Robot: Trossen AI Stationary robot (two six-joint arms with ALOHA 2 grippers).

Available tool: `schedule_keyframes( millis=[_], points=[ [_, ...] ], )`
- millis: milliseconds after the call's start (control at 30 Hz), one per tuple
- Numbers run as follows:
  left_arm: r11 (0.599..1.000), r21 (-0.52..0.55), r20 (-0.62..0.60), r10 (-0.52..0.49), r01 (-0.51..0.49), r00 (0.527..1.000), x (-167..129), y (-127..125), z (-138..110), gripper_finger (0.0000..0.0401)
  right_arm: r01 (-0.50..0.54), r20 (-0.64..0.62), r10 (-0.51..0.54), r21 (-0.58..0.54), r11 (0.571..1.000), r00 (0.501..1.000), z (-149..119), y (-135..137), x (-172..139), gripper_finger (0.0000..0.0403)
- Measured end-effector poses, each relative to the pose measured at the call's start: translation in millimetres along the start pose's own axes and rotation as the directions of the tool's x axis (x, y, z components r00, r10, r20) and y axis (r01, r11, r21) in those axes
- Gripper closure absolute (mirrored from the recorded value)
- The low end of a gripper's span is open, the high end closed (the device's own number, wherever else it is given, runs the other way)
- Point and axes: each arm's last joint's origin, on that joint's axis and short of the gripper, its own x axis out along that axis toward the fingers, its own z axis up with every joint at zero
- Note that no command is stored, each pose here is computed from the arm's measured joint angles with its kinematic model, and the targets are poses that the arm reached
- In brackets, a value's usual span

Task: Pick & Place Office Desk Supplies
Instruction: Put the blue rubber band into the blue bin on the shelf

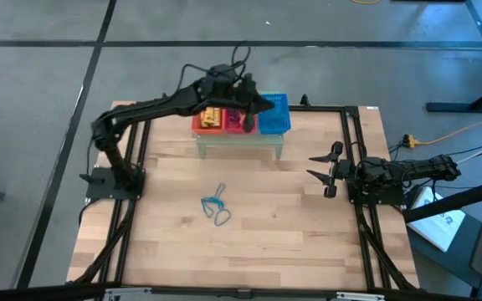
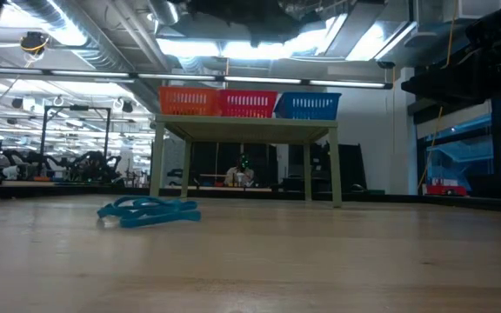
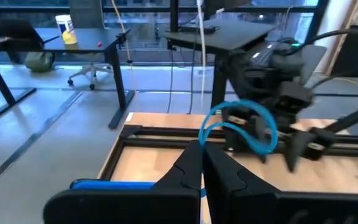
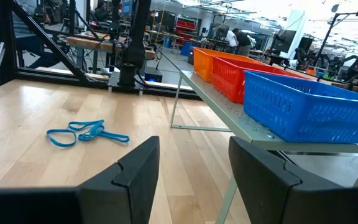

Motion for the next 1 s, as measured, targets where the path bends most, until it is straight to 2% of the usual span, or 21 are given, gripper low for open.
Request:
schedule_keyframes(
  millis=[133,300,400,533,700,1000],
  points=[
    [1.0,-0.007,-0.026,0.018,-0.019,0.999,25,18,-11,0.0398,0.0,0.0,0.0,0.0,1.0,1.0,0,0,0,0.0208],
    [0.999,-0.044,-0.117,0.024,-0.029,0.993,47,38,-42,0.0399,0.0,0.0,0.0,0.001,1.0,1.0,0,0,0,0.0208],
    [0.997,-0.069,-0.192,0.014,-0.027,0.981,51,45,-58,0.0396,-0.001,0.0,0.001,0.001,1.0,1.0,0,0,0,0.0208],
    [0.999,-0.044,-0.244,0.019,-0.031,0.97,49,48,-64,0.0384,-0.002,0.0,0.002,0.001,1.0,1.0,0,0,0,0.0208],
    [0.997,-0.036,-0.259,0.053,-0.064,0.965,45,52,-64,0.0349,-0.002,0.0,0.002,0.001,1.0,1.0,0,0,0,0.0208],
    [0.995,-0.067,-0.291,0.052,-0.074,0.955,43,52,-66,0.0253,-0.002,0.0,0.002,0.004,1.0,1.0,0,0,0,0.0208]
  ],
)
